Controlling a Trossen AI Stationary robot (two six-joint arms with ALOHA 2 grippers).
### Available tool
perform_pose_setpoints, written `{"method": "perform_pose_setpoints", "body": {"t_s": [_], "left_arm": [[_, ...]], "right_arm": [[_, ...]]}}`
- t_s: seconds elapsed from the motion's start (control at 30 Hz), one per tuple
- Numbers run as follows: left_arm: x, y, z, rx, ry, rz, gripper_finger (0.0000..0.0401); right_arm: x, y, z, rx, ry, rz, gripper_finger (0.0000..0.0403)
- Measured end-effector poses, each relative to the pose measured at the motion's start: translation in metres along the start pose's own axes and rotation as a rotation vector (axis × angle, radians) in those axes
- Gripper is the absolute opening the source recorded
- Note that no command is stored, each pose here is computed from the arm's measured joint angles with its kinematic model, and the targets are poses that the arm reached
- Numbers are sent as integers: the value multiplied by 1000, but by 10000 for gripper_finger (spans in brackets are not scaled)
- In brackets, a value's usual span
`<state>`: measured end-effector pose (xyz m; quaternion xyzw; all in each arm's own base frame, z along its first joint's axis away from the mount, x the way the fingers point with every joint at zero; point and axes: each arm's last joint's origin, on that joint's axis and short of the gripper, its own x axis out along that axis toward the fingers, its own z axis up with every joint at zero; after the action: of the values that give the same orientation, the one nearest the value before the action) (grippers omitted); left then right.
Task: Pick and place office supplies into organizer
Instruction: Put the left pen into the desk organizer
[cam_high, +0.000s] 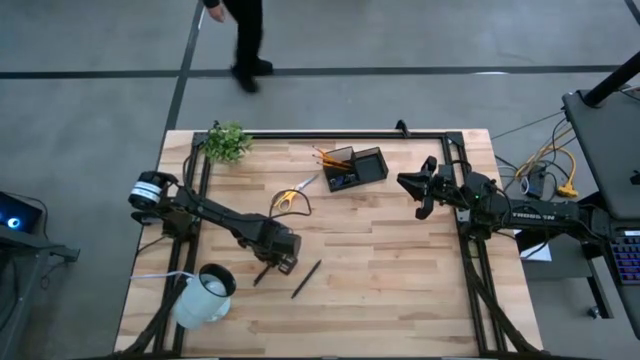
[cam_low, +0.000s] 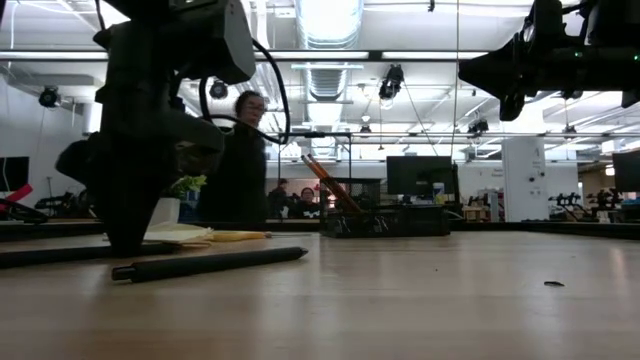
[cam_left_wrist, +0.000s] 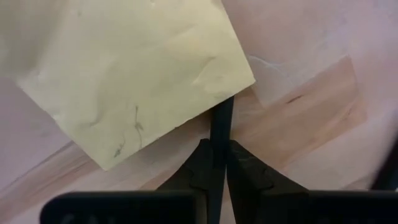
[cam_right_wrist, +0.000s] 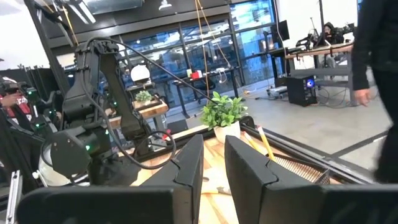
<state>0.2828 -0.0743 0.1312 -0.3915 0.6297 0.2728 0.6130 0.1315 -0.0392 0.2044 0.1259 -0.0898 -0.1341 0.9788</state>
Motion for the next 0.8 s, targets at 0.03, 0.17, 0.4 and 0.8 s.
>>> {"method": "perform_pose_setpoints", "body": {"t_s": [0.03, 0.17, 0.4, 0.8], "left_arm": [[-3, -1, 0, 14, 0, -10, 11], [-16, -1, -2, 43, -16, -55, 10], [-32, 1, -8, 86, 12, -117, 8], [-34, 1, -12, 178, 129, -168, 8]], "right_arm": [[0, 0, 0, 0, 0, 0, 57], [0, 0, 0, 0, 0, 0, 57], [0, 0, 0, 0, 0, 0, 57], [0, 0, 0, 0, 1, 1, 57]]}}
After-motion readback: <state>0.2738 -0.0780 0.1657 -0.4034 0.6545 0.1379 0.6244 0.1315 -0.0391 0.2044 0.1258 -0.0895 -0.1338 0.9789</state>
